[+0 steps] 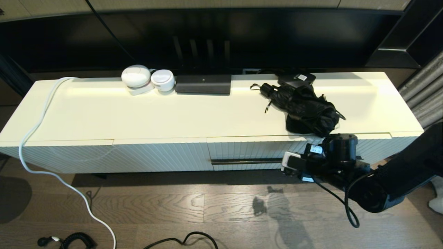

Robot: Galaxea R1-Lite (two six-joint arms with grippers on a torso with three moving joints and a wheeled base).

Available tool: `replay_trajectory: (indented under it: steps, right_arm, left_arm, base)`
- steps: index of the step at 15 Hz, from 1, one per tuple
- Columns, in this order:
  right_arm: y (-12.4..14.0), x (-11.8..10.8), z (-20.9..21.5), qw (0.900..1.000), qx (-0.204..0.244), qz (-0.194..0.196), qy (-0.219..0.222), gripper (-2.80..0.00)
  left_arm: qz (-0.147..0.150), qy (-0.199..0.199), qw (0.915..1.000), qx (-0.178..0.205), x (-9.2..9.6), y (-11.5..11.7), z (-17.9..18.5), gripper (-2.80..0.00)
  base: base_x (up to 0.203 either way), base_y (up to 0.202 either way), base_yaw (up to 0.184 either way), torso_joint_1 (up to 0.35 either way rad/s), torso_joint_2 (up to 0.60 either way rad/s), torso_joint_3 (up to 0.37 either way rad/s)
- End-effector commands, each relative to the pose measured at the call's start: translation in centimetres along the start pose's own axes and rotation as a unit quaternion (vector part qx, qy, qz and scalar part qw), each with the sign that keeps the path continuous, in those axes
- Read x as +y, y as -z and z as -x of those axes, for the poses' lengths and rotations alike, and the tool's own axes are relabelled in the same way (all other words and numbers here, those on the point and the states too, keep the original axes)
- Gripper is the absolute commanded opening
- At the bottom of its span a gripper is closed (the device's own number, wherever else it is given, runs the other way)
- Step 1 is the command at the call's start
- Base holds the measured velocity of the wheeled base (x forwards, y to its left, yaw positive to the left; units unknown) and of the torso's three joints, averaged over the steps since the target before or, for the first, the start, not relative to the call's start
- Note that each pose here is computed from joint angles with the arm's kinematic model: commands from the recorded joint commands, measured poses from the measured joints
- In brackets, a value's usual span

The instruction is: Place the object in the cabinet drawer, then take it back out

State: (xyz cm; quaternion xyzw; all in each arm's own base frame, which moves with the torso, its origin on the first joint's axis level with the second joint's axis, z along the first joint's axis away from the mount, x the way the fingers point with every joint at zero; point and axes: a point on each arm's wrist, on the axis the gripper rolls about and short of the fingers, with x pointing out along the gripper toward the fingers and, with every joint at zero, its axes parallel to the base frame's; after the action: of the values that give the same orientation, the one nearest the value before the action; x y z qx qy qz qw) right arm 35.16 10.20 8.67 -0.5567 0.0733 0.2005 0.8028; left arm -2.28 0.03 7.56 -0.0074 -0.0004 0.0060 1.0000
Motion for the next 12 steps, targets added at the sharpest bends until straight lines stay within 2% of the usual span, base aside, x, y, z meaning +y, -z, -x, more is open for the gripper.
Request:
replay_trajectory:
  steps: [1, 4, 6, 7, 9, 11, 12]
  right_arm:
    - [-1.2, -3.1, 4.0, 1.000, -0.006, -0.012, 0.014, -2.80]
    - [-2.0, -5.8, 10.3, 0.996, 0.012, -0.091, -0.006, -2.80]
    - [-2.2, -7.1, 14.7, 0.986, 0.027, -0.167, -0.013, -2.80]
    - [-2.2, -7.5, 17.1, 0.976, 0.038, -0.214, -0.018, -2.80]
    - [-1.8, -8.0, 21.7, 0.949, 0.071, -0.304, -0.028, -2.80]
    - [-1.0, -7.9, 26.0, 0.924, 0.109, -0.365, -0.028, -2.80]
    - [-0.6, -7.6, 28.0, 0.915, 0.123, -0.383, -0.019, -2.80]
  left_arm:
    - [0.000, 0.000, 1.0000, 0.000, 0.0, 0.0, 0.0, 0.00]
    - [0.000, 0.000, 1.0000, 0.000, 0.0, 0.0, 0.0, 0.00]
    - [0.000, 0.000, 1.0000, 0.000, 0.0, 0.0, 0.0, 0.00]
    - [0.000, 0.000, 1.0000, 0.000, 0.0, 0.0, 0.0, 0.00]
    - [0.000, -0.001, 1.0000, 0.000, 0.0, 0.0, 0.0, 0.00]
    - [0.000, 0.000, 1.0000, 0.000, 0.0, 0.0, 0.0, 0.00]
    - [0.000, 0.000, 1.0000, 0.000, 0.0, 0.0, 0.0, 0.00]
  base:
    - [0.000, 0.000, 0.000, 0.000, 0.00, 0.000]
    - [0.000, 0.000, 0.000, 0.000, 0.00, 0.000]
    - [0.000, 0.000, 0.000, 0.000, 0.00, 0.000]
    - [0.000, 0.000, 0.000, 0.000, 0.00, 0.000]
    - [0.000, 0.000, 0.000, 0.000, 0.00, 0.000]
    - [0.000, 0.000, 0.000, 0.000, 0.00, 0.000]
    - [0.000, 0.000, 0.000, 0.000, 0.00, 0.000]
